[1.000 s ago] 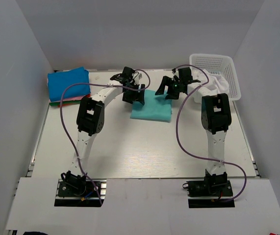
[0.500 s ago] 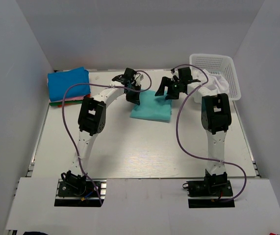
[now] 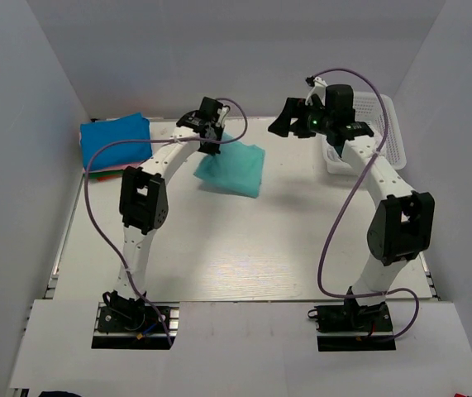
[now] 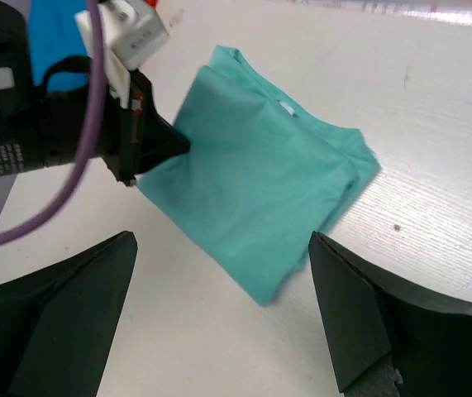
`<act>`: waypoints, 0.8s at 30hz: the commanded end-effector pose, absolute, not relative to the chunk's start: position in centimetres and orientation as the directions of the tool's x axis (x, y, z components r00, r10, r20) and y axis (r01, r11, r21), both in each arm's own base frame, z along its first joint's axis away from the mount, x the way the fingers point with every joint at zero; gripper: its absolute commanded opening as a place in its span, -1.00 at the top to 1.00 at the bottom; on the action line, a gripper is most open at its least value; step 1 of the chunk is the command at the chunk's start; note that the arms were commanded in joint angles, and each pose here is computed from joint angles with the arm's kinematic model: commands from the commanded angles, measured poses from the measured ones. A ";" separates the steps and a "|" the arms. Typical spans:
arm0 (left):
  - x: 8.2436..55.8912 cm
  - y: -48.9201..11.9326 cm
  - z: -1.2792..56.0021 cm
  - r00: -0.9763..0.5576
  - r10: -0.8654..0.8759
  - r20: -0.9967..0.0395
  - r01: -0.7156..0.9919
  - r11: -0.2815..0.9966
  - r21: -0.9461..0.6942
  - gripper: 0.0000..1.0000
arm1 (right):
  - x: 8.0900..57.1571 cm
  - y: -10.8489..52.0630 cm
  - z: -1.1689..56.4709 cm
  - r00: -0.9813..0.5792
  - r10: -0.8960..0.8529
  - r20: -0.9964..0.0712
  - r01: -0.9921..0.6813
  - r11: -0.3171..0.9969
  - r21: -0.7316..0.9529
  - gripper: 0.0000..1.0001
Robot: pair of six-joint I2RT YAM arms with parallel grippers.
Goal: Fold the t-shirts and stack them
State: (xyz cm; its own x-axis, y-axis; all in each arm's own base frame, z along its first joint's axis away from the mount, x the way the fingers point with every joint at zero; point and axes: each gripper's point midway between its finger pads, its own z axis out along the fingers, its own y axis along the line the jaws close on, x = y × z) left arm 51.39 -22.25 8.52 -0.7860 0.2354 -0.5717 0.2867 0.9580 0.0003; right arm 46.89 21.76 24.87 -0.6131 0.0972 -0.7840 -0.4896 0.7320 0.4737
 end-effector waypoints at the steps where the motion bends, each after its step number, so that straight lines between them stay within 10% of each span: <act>1: 53.2 -17.2 19.7 -0.638 0.250 -0.728 0.164 0.968 0.188 1.00 | 46.6 21.0 23.8 -0.612 0.095 -0.785 -0.468 0.757 0.457 -0.81; 24: 54.5 4.4 29.0 -0.630 0.227 -0.742 -0.182 0.886 0.426 1.00 | 43.3 20.0 23.9 -0.645 0.066 -0.762 -0.449 0.774 0.447 -0.81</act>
State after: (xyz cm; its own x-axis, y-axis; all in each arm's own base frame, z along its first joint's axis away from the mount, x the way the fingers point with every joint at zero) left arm 55.62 2.57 19.82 -0.7532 0.2266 -0.6175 -0.0954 0.8912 0.4435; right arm 43.96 19.92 21.27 -0.6866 0.0635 -0.7243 -0.4090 0.7899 0.4569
